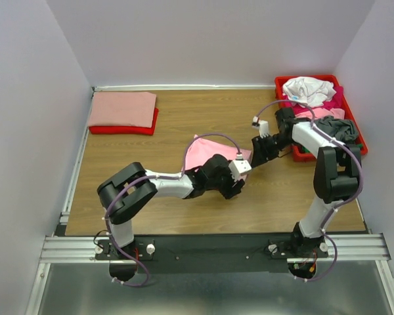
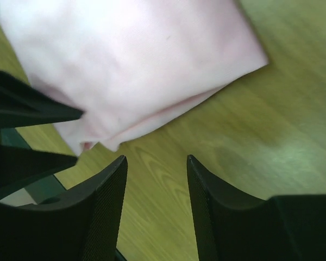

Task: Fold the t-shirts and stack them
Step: Fold the tshirt

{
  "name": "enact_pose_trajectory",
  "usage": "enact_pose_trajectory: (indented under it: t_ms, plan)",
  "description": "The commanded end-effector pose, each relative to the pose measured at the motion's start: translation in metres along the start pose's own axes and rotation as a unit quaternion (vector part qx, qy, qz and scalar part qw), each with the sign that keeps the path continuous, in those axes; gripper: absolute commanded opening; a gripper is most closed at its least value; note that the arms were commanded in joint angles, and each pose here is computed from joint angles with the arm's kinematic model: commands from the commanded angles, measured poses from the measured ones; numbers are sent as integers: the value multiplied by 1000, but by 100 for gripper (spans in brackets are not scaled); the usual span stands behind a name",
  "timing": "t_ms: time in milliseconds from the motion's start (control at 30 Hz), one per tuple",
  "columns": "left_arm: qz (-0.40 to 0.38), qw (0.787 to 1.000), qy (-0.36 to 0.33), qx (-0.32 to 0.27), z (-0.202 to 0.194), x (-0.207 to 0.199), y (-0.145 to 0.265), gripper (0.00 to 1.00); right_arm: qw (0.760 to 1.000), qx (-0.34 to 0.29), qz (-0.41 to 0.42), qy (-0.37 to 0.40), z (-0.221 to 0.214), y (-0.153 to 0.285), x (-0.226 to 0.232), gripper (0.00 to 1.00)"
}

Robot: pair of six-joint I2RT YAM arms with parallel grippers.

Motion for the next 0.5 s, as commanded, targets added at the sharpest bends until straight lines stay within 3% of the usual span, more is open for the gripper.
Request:
enact_pose_trajectory:
  t_ms: [0,133,233,267,300,333,467]
  plan:
    - [69,994,9,-89,47,17,36,67,999,-23,-16,-28,22,-2,-14,56]
    - [150,975,35,-163,86,38,97,72,997,-66,-17,-45,54,-7,-21,57]
    - [236,954,93,-161,63,56,131,94,995,-69,-28,-68,64,-15,-30,60]
    - [274,932,139,-193,69,62,156,98,994,-73,-33,-70,68,-16,-33,61]
    - [290,925,161,-183,45,64,165,98,994,-70,-36,-78,68,-20,-38,61]
    - [288,914,186,-219,49,61,184,98,993,-73,-43,-77,71,-21,-40,61]
    - [261,894,262,-252,19,48,206,98,993,-66,-38,-89,72,-31,-47,61]
Point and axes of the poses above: each gripper's point midway between its finger pads, its own y axis back along the fingers, its own x axis along the line the jaws close on, z = x × y, the point moved 4 cm from there along y, back along the fingers, and after that the axes turned 11 degrees about -y, right-handed, at the moved point
